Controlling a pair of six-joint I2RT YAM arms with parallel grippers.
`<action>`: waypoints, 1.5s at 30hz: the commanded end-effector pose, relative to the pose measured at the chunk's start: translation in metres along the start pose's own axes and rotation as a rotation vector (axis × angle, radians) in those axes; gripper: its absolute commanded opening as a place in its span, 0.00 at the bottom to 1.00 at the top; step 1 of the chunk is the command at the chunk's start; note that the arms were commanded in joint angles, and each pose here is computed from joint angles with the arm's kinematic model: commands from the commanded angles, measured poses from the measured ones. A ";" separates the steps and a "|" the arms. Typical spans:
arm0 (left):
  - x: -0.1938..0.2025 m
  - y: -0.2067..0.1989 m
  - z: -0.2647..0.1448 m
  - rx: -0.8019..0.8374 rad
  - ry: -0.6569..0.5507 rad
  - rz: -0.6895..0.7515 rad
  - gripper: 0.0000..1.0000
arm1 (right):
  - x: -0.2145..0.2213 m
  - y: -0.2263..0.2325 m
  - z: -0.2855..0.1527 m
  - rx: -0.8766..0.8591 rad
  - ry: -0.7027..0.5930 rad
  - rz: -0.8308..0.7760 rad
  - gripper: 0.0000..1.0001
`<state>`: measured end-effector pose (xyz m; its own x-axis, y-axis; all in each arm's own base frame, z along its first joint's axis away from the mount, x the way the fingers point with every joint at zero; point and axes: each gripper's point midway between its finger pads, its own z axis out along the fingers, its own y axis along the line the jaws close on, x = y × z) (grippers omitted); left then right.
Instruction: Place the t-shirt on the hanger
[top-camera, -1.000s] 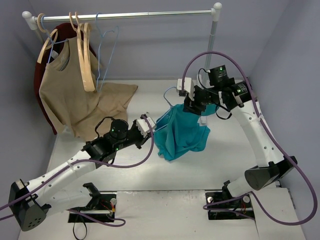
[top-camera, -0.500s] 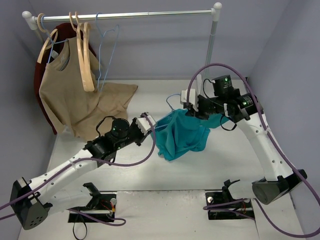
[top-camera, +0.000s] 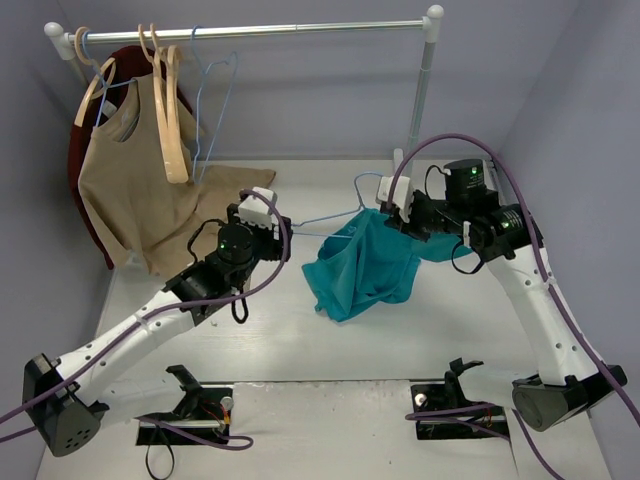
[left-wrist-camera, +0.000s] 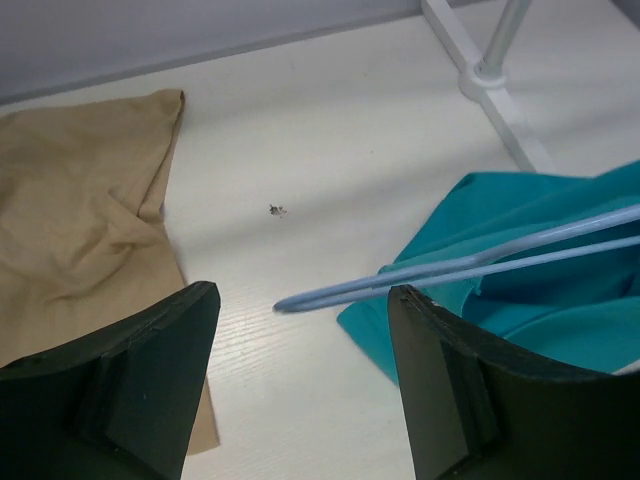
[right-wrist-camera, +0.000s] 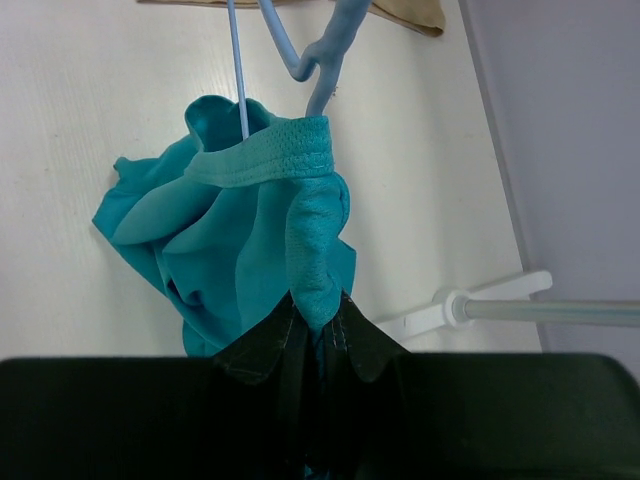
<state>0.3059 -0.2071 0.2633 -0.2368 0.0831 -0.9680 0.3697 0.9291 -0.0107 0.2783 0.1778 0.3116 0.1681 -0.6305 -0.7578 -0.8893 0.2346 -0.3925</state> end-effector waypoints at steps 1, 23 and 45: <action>-0.043 0.012 -0.015 -0.077 -0.130 -0.262 0.68 | -0.016 -0.019 -0.012 0.100 -0.051 -0.039 0.00; 0.015 -0.031 0.012 0.092 -0.148 -0.802 0.68 | -0.012 -0.031 -0.017 0.146 -0.030 -0.024 0.00; 0.010 -0.086 0.045 0.287 -0.121 -0.724 0.65 | -0.014 -0.027 -0.021 0.147 -0.046 -0.018 0.00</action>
<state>0.3042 -0.2858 0.1808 -0.5052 -0.4956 -0.7065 0.2598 0.6934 -0.6721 0.2882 0.1632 0.3197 0.1428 -0.6418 -0.7534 -0.8508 0.3093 -0.4248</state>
